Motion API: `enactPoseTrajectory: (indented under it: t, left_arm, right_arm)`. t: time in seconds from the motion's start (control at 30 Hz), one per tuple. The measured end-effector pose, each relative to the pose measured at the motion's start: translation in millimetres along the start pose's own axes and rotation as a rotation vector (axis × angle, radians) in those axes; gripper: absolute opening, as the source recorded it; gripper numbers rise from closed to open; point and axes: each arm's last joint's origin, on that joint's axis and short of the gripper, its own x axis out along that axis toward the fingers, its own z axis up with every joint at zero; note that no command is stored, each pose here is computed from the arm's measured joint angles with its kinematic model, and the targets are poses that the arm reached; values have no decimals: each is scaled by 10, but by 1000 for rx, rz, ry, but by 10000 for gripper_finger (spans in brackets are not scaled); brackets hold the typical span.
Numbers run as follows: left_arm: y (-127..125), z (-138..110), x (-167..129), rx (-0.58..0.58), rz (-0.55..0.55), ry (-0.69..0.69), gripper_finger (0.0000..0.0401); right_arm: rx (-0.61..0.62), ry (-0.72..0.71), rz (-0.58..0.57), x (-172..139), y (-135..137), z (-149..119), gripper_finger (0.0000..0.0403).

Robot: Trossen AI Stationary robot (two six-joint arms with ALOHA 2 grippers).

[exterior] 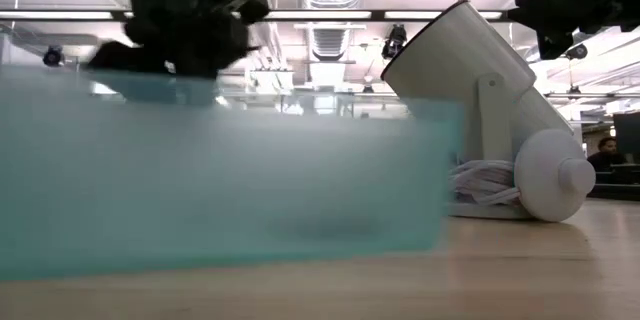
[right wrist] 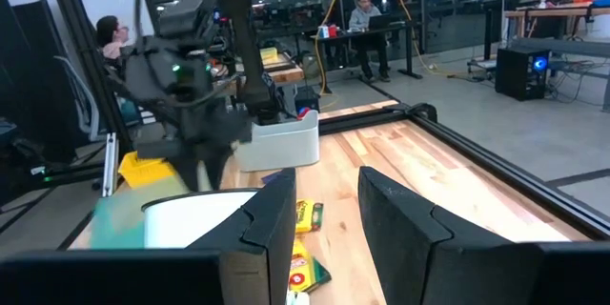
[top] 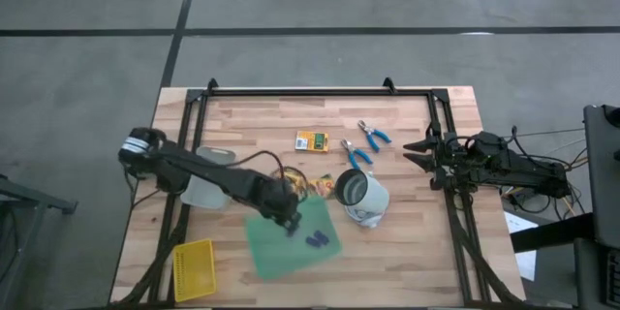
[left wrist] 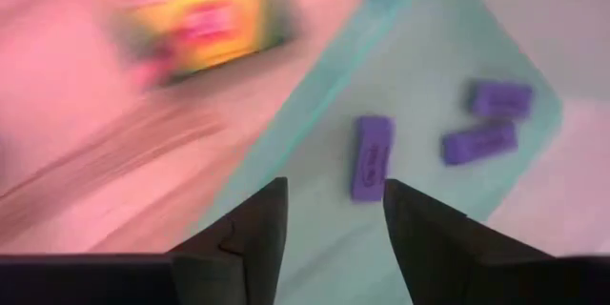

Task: Pick & Place School Supplies
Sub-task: Adjust the gray bin

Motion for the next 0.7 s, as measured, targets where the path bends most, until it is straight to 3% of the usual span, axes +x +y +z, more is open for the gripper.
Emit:
enactPoseTrajectory:
  t: [0.17,0.33,0.47,0.6,0.7]
  left_arm:
    - [190,40,-334,-158,59,-87,179]
    - [261,50,-579,-138,21,-202,179]
    - [348,38,-675,-157,58,-234,179]
    - [412,26,-686,-283,107,-246,179]
    - [455,24,-686,-442,134,-257,179]
  right_arm:
    - [0,0,0,0,0,0,114]
    - [0,0,0,0,0,0,114]
    - [0,0,0,0,0,0,114]
    - [0,0,0,0,0,0,114]
    - [0,0,0,0,0,0,114]
